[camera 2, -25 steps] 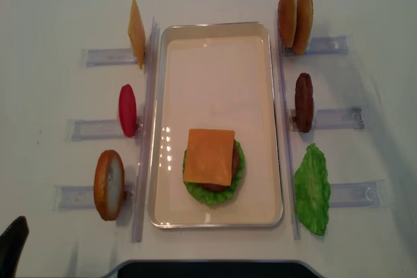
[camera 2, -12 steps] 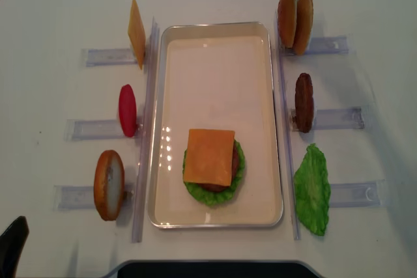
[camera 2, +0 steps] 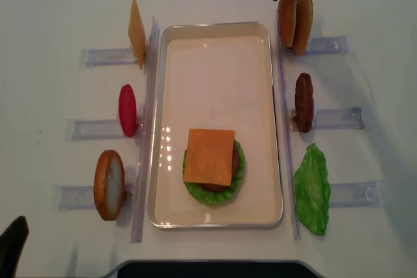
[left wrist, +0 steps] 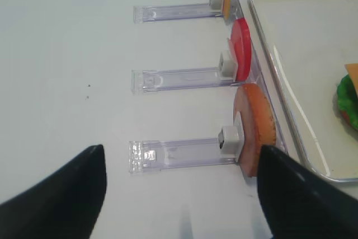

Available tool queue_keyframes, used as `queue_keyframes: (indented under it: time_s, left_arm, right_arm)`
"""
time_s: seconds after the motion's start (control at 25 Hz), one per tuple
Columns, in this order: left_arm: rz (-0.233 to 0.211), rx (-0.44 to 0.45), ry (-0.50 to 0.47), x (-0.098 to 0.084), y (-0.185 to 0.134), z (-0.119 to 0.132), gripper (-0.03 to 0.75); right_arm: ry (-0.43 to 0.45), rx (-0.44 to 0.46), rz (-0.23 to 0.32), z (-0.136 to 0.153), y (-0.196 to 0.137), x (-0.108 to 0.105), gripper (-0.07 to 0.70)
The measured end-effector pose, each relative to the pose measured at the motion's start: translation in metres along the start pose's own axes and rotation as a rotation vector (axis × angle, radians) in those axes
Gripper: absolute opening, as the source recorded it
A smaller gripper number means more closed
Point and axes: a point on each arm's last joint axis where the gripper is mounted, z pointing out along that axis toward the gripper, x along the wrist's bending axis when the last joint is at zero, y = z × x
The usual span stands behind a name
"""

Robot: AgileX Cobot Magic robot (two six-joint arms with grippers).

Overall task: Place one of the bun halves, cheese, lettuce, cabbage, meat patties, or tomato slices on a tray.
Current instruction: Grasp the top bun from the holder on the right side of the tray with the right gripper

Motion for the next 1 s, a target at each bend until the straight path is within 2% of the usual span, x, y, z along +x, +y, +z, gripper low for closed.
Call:
queue_keyframes:
  time_s: [0.4,0.52,0.68,1.0]
  left_arm:
    - [0.0,0.0,0.0,0.0,0.0,0.0,0.643]
    - [0.0,0.0,0.0,0.0,0.0,0.0,0.643]
    - [0.0,0.0,0.0,0.0,0.0,0.0,0.643]
    - [0.0,0.0,0.0,0.0,0.0,0.0,0.643]
  right_arm:
    - [-0.015,0.053,-0.004,0.019,-0.005,-0.002,0.382]
    - [-0.016,0.055,-0.008,0.02,-0.006,-0.002,0.348]
    - [-0.022,0.054,-0.014,0.02,-0.005,-0.002,0.249]
    - [-0.024,0.062,-0.014,0.02,-0.006,-0.003,0.248]
